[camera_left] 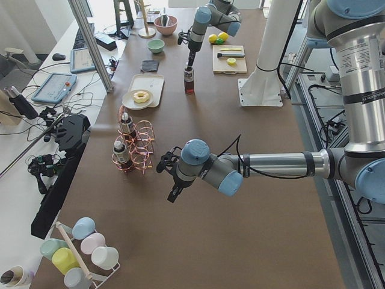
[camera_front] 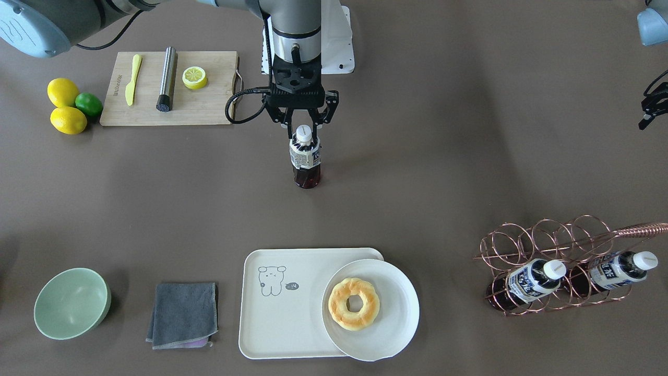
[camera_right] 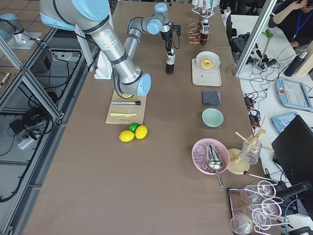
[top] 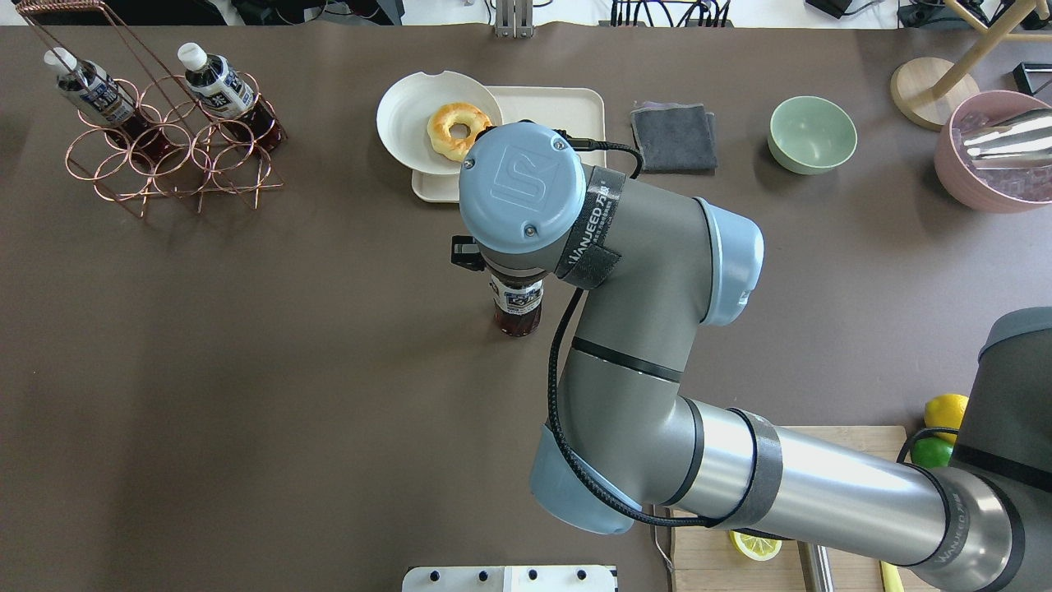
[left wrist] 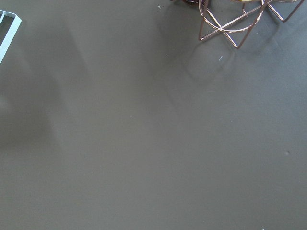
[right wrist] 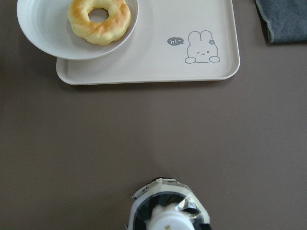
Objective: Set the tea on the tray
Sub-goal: 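Lower the right gripper around the bottle cap and grasp it, then lift the bottle with the right gripper onto the cream tray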
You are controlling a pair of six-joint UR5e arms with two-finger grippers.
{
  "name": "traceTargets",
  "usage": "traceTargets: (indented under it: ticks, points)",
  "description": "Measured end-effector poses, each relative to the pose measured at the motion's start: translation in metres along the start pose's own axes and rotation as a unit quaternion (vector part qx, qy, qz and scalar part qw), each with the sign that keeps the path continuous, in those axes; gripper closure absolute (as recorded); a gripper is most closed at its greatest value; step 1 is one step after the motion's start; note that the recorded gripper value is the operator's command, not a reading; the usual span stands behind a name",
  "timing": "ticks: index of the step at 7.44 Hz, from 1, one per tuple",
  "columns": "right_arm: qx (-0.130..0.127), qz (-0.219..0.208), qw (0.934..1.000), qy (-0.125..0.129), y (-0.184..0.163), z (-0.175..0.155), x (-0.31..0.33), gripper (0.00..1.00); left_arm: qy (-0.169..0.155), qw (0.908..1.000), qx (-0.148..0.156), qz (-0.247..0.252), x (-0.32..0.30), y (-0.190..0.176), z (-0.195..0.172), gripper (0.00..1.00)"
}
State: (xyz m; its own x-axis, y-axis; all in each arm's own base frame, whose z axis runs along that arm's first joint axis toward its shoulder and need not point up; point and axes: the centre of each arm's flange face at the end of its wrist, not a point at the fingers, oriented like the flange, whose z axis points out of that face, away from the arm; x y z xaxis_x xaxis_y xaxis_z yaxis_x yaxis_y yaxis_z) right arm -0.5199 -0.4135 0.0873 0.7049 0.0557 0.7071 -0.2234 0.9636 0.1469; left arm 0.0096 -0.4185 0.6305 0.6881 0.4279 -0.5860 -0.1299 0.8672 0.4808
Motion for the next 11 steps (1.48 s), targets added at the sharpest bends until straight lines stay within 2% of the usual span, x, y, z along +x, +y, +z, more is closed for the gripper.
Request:
traceTargets:
  ticks: [3, 5, 8, 10, 11]
  points:
    - [0.014, 0.001, 0.9999, -0.003, -0.008, -0.010, -0.003, 1.00, 0.000, 1.0000, 0.000, 0.000, 0.000, -0.001, 0.000, 0.00]
    - [0.033, -0.004, 0.9994, -0.002, -0.038, -0.023, 0.004, 1.00, 0.000, 1.0000, 0.000, 0.000, 0.000, -0.001, 0.000, 0.00]
    - [0.066, -0.006, 0.9975, 0.023, -0.135, -0.021, 0.028, 1.00, 0.000, 1.0000, 0.004, 0.002, 0.002, -0.001, -0.004, 0.00]
    - [0.067, 0.010, 0.9973, 0.028, -0.211, 0.005, 0.025, 1.00, 0.000, 0.9999, 0.011, 0.006, 0.003, 0.002, -0.006, 0.00]
    - [0.065, 0.015, 0.9974, 0.029, -0.237, 0.023, 0.031, 1.00, 0.000, 0.9999, 0.015, 0.008, 0.003, 0.002, -0.007, 0.00]
